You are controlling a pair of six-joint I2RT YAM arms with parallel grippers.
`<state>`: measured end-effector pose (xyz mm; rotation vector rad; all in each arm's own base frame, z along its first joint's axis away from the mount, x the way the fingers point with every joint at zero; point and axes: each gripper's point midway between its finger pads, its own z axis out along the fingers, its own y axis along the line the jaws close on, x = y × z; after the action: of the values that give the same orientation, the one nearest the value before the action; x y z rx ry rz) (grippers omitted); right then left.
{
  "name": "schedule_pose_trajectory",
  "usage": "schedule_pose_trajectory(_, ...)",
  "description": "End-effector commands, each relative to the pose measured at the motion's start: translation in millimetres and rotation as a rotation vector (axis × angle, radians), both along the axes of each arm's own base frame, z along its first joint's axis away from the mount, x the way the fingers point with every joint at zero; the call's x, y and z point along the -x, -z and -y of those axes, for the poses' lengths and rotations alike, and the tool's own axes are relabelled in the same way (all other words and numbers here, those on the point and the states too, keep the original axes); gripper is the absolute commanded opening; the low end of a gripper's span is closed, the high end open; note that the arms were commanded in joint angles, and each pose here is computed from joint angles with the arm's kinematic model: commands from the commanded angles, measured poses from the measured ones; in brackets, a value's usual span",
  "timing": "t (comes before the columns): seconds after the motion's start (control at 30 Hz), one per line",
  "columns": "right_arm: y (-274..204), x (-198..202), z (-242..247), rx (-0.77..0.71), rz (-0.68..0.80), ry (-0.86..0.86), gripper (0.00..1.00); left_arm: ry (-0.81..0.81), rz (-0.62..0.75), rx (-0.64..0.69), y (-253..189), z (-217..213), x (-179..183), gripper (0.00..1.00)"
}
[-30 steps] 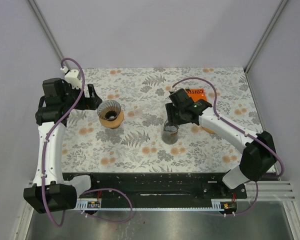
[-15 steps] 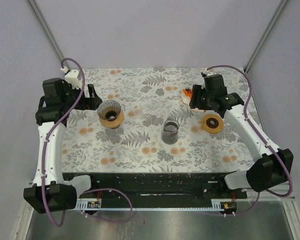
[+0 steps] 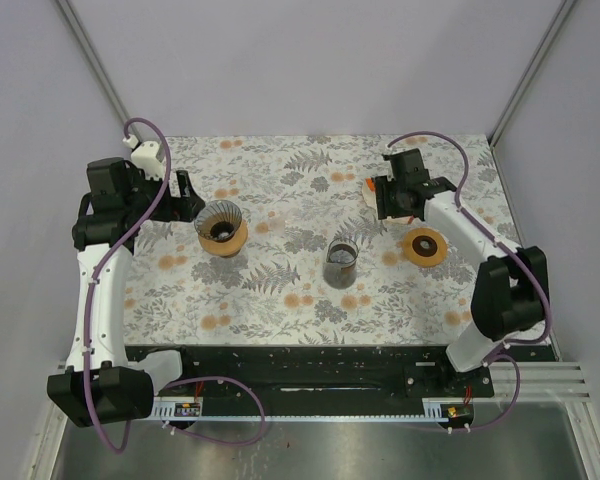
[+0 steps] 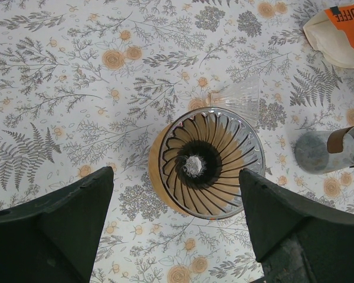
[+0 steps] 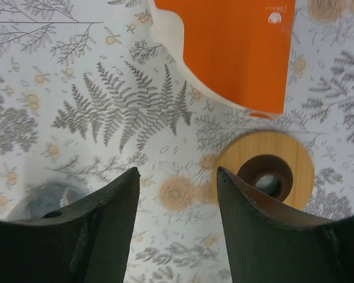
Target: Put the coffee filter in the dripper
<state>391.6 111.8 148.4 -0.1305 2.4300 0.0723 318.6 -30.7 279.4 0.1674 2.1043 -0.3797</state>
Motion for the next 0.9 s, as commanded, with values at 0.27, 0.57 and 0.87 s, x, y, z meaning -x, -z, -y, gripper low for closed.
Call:
schedule_pose_trajectory(0.27, 26.9, -77.3, 3.8, 0.359, 0.165, -0.236, 0.68, 0.028, 0.047, 0.006, -9.2, 2.4, -6.6, 0.91)
schedule_pose_trajectory(0.57, 71.5, -100.4, 22.7, 0.754, 0.111, -0.242, 0.66, 0.030, 0.048, 0.011, -10.2, 3.0, -8.6, 0.91)
schedule_pose_trajectory(0.87, 57.5, -110.6, 33.6, 0.879, 0.175, -0.178, 0.61, 0.034, 0.047, 0.016, -10.8, 3.7, -10.3, 0.91)
